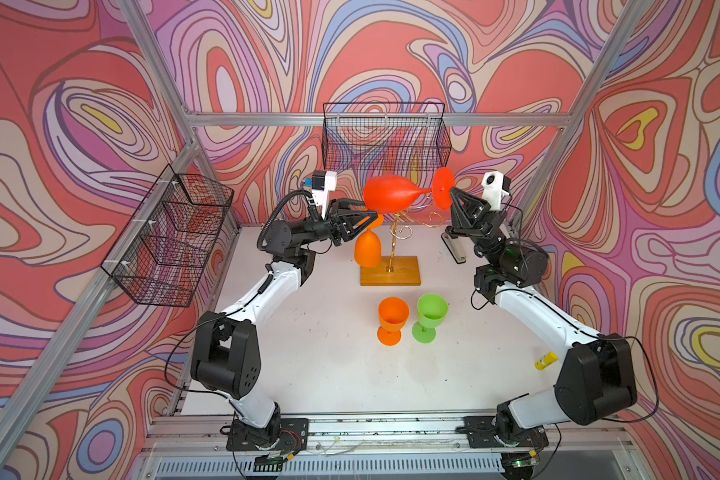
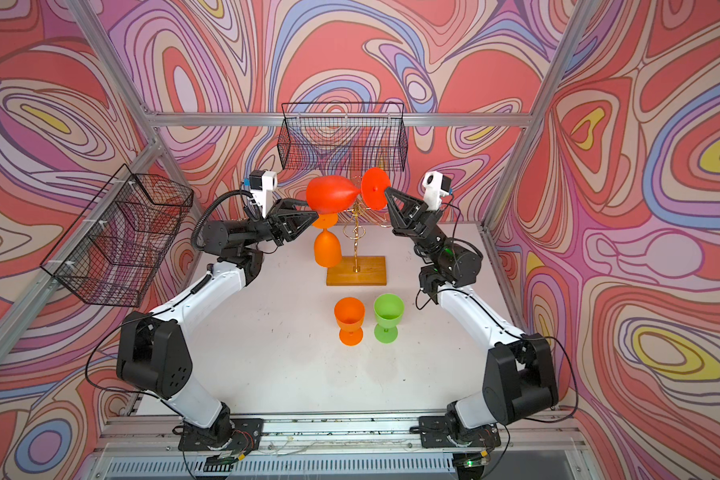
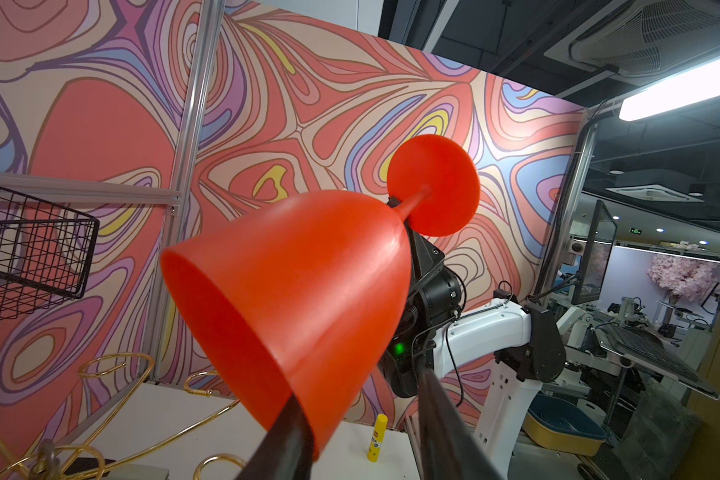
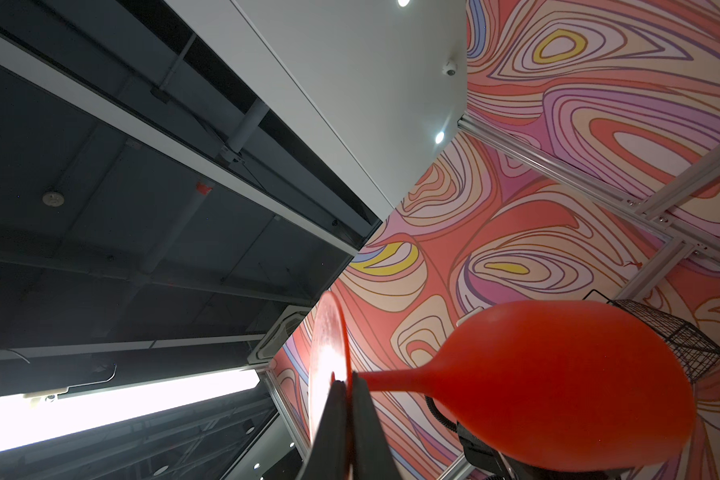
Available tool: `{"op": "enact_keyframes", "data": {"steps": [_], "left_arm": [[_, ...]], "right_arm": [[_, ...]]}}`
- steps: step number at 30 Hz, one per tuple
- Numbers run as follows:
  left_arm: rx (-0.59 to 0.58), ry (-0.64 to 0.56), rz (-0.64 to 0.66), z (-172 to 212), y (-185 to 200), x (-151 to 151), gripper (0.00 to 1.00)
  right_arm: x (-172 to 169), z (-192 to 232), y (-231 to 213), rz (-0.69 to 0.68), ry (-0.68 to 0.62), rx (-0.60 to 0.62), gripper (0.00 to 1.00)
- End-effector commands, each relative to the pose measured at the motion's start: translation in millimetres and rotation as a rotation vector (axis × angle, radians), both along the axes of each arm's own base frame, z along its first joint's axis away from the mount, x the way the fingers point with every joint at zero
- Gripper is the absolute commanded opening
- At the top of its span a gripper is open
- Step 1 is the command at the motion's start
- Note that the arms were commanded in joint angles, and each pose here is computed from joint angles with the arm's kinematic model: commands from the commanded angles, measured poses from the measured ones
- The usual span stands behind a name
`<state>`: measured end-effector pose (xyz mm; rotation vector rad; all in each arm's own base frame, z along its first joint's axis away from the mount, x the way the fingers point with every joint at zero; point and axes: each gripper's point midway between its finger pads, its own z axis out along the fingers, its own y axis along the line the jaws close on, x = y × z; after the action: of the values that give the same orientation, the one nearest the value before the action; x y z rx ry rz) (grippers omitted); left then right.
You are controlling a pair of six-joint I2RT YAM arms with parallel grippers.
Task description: Take the wine glass off the wine glass rack
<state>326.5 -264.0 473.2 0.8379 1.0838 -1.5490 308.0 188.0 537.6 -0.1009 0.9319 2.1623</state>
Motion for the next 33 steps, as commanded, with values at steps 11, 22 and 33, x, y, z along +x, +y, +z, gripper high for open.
{"op": "enact_keyframes", "data": {"steps": [11, 22, 33], "left_arm": [[-0.015, -0.15, -0.02, 13.1, -2.1, -24.8, 0.4], [-0.01, -0.165, -0.03, 17.1, -0.2, -34.9, 0.09], [0.018, -0.192, -0.067, 22.6, 3.3, -56.5, 0.0]], "right_arm": [[23.7, -21.2, 3.9, 0.046, 0.098, 0.007, 0.0], [33.8, -27.5, 7.9, 0.064, 0.111, 0.0, 0.0], [42.7, -30.0, -4.2, -0.03, 0.1, -0.095, 0.41]]}}
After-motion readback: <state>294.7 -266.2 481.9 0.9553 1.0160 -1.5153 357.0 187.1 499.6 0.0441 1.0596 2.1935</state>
